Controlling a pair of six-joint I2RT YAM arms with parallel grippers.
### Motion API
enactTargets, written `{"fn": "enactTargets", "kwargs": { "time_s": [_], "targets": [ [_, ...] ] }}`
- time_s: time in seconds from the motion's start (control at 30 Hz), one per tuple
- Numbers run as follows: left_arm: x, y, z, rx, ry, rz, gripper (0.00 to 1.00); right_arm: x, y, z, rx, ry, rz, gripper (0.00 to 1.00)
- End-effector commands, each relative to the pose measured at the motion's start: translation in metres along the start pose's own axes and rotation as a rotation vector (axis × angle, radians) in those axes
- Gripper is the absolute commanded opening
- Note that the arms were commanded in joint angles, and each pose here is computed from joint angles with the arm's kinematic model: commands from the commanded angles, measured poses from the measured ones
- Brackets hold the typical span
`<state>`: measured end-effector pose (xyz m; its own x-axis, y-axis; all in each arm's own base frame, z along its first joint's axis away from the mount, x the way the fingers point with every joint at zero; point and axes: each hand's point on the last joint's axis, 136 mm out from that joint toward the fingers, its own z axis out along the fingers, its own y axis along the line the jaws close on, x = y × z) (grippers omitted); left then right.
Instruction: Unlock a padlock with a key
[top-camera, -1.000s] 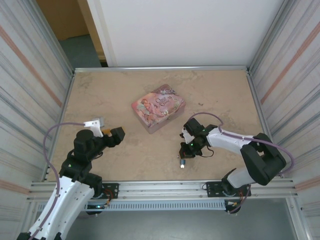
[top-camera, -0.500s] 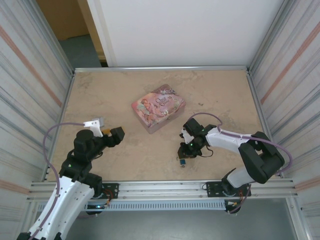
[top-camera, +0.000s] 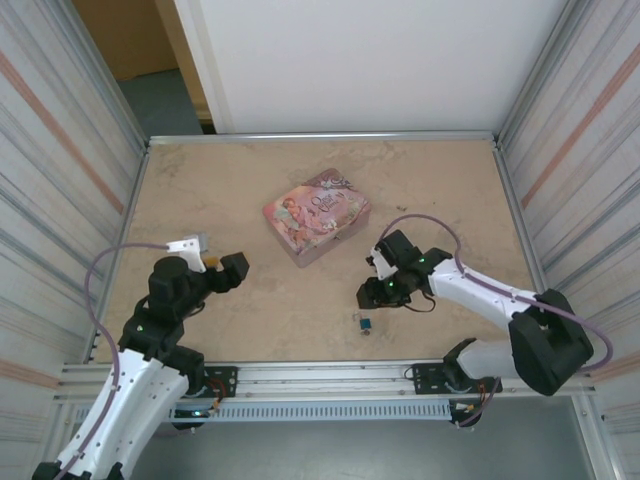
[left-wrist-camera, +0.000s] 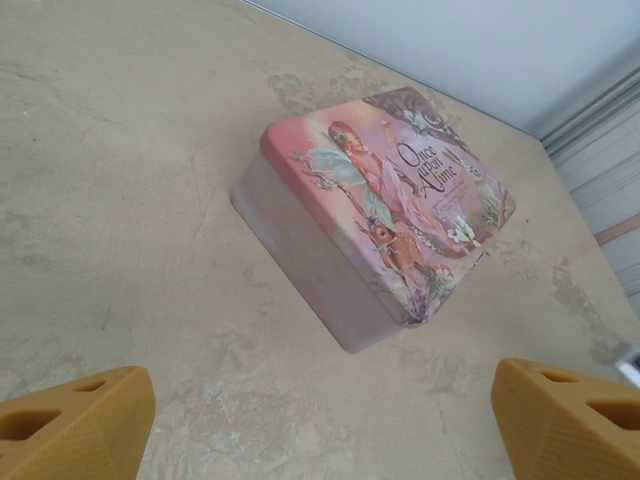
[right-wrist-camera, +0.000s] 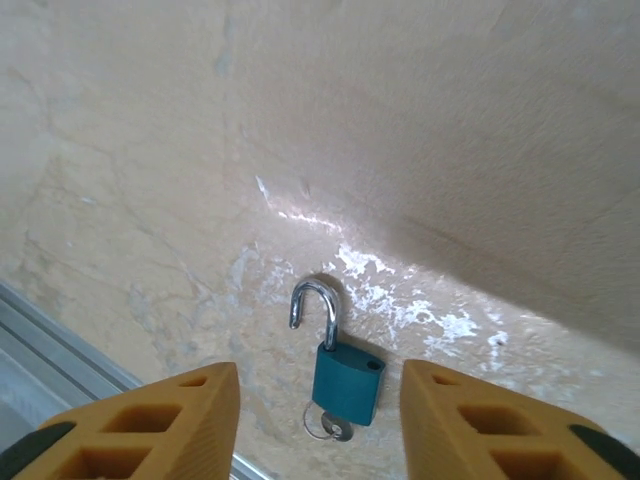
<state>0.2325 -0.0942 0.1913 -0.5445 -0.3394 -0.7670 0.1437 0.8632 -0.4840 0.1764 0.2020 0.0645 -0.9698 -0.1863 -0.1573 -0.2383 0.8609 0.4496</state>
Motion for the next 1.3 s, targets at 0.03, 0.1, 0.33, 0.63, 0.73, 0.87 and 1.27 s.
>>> {"fn": "enactTargets", "kwargs": {
  "time_s": [0.03, 0.1, 0.33, 0.63, 0.73, 0.87, 1.27],
  "targets": [
    [-0.017, 0.001, -0.008, -0.041, -0.037, 0.044, 0.89, -0.014, -0.004, -0.026, 0.037, -0.089, -0.025, 0.51],
    [-0.018, 0.002, -0.01, -0.049, -0.04, 0.053, 0.9, -0.02, -0.008, -0.035, 0.052, -0.134, -0.023, 0.58],
    [-0.02, 0.018, -0.013, -0.135, -0.055, 0.06, 0.98, -0.039, -0.027, -0.065, 0.078, -0.299, 0.006, 0.72],
    [-0.018, 0.076, -0.033, -0.451, -0.046, 0.002, 0.99, -0.056, -0.045, -0.099, 0.113, -0.442, 0.0, 1.0],
    [-0.023, 0.084, -0.035, -0.472, -0.07, -0.015, 0.99, -0.066, -0.053, -0.114, 0.127, -0.507, 0.007, 0.99],
    [-0.03, 0.094, -0.035, -0.499, -0.104, -0.036, 0.99, -0.077, -0.066, -0.132, 0.146, -0.596, 0.046, 0.99],
    [-0.043, 0.128, -0.02, -0.615, -0.164, -0.008, 0.99, -0.097, -0.137, -0.156, 0.287, -0.79, 0.119, 0.99]
  ]
}}
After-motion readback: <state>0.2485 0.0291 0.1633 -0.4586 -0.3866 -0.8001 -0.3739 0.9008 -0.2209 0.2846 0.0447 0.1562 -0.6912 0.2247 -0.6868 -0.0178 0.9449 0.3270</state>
